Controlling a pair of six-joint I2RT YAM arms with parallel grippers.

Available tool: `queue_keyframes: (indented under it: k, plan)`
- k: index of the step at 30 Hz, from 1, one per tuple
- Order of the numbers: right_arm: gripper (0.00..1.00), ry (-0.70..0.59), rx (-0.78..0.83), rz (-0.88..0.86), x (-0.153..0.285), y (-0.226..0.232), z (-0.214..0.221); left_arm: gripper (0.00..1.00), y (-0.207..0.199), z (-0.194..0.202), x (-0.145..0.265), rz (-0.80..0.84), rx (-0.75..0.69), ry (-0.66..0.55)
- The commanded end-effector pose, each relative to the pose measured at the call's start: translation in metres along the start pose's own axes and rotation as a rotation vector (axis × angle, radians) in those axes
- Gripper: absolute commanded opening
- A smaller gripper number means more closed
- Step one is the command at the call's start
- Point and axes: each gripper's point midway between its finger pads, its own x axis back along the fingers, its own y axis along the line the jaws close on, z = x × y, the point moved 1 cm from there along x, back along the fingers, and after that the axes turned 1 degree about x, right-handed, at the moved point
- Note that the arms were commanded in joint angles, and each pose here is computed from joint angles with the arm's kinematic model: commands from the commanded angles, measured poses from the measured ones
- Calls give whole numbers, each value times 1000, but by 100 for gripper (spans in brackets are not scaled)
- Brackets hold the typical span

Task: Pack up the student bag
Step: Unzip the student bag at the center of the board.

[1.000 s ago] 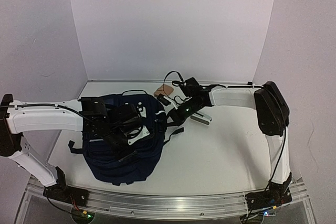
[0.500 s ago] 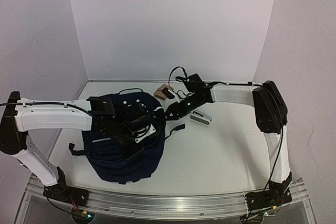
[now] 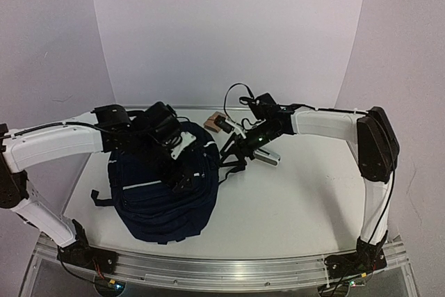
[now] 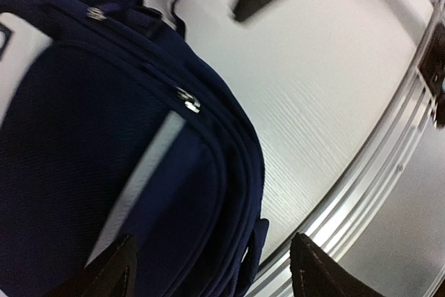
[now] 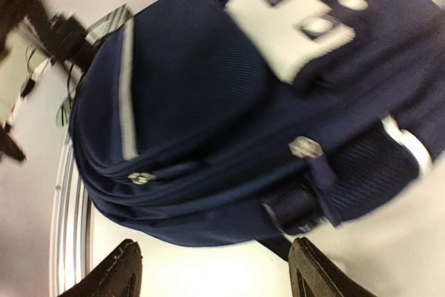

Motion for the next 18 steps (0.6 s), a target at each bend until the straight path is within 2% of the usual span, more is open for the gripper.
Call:
queue_keyframes:
  k: [1,5,9,18]
  plan:
    - [72,6,299,-36,-8,26,-22,79,18,-29,50,-26,134,-230]
    - [75,33,377,-55,-26,28,-24,81,36,-27,65,-74,223,-310]
    - [77,60,414,-67,-43,27,-24,82,43,-18,70,-101,278,-327]
    - [75,144,394,-114,-61,25,-3,83,57,-10,86,-162,333,-391]
